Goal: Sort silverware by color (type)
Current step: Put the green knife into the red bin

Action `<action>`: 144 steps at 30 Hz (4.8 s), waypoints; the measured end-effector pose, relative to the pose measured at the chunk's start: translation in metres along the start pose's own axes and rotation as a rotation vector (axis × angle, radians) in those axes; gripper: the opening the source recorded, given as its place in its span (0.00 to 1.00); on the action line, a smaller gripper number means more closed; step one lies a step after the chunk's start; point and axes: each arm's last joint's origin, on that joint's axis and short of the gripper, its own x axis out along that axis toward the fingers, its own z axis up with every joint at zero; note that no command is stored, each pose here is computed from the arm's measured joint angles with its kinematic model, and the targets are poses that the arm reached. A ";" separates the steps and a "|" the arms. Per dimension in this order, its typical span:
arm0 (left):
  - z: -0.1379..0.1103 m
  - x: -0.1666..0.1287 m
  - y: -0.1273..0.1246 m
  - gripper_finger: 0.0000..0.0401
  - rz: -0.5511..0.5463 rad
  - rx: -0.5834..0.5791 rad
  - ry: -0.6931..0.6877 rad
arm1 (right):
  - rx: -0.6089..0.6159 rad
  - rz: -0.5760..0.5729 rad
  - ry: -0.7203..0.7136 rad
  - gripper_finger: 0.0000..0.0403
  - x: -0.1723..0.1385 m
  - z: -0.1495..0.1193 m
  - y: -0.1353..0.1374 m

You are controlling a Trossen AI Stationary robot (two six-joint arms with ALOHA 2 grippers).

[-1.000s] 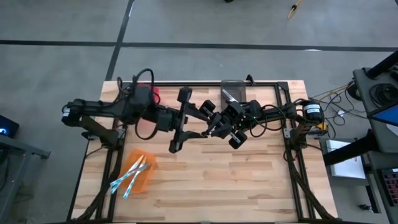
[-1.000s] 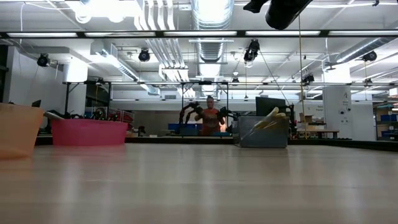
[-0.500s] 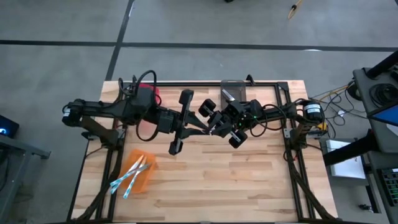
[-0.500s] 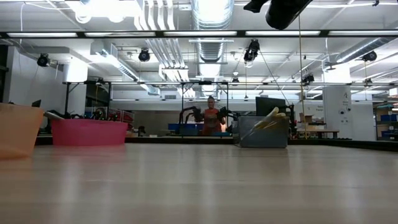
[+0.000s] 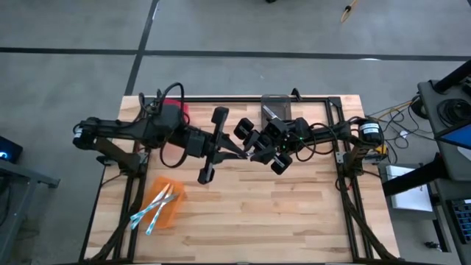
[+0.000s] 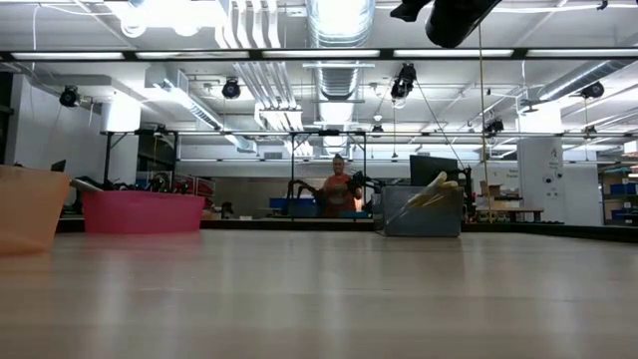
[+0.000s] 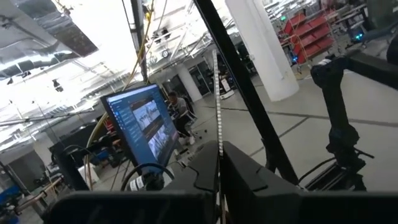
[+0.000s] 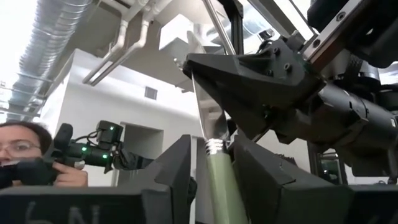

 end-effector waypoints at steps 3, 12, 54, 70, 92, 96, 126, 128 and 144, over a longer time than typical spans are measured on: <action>0.001 -0.001 0.001 0.00 0.019 -0.020 0.012 | 0.006 -0.014 0.001 0.30 0.000 -0.001 -0.001; 0.007 -0.017 0.003 0.00 0.093 -0.046 0.112 | 0.000 -0.040 0.002 0.31 -0.004 0.002 -0.006; 0.032 -0.062 0.012 0.00 0.262 -0.052 0.239 | -0.053 -0.422 0.139 0.32 -0.021 -0.013 -0.037; 0.019 -0.076 0.019 0.00 0.530 0.014 0.524 | -0.268 -0.872 0.326 0.32 -0.037 -0.030 -0.053; -0.068 -0.155 0.040 0.00 1.177 -0.296 1.291 | -0.291 -1.053 0.490 0.32 -0.049 -0.043 -0.057; -0.099 -0.174 0.046 0.00 1.239 -0.407 1.384 | -0.278 -1.061 0.527 0.32 -0.051 -0.045 -0.057; -0.185 -0.204 0.081 0.00 1.025 -0.545 2.145 | -0.232 -1.082 0.667 0.32 -0.057 -0.054 -0.054; -0.186 -0.202 0.081 0.00 1.021 -0.539 2.149 | -0.231 -1.082 0.669 0.32 -0.057 -0.054 -0.054; -0.113 -0.165 0.058 0.00 0.871 -0.473 1.767 | -0.190 -0.921 0.811 0.32 -0.061 -0.063 -0.050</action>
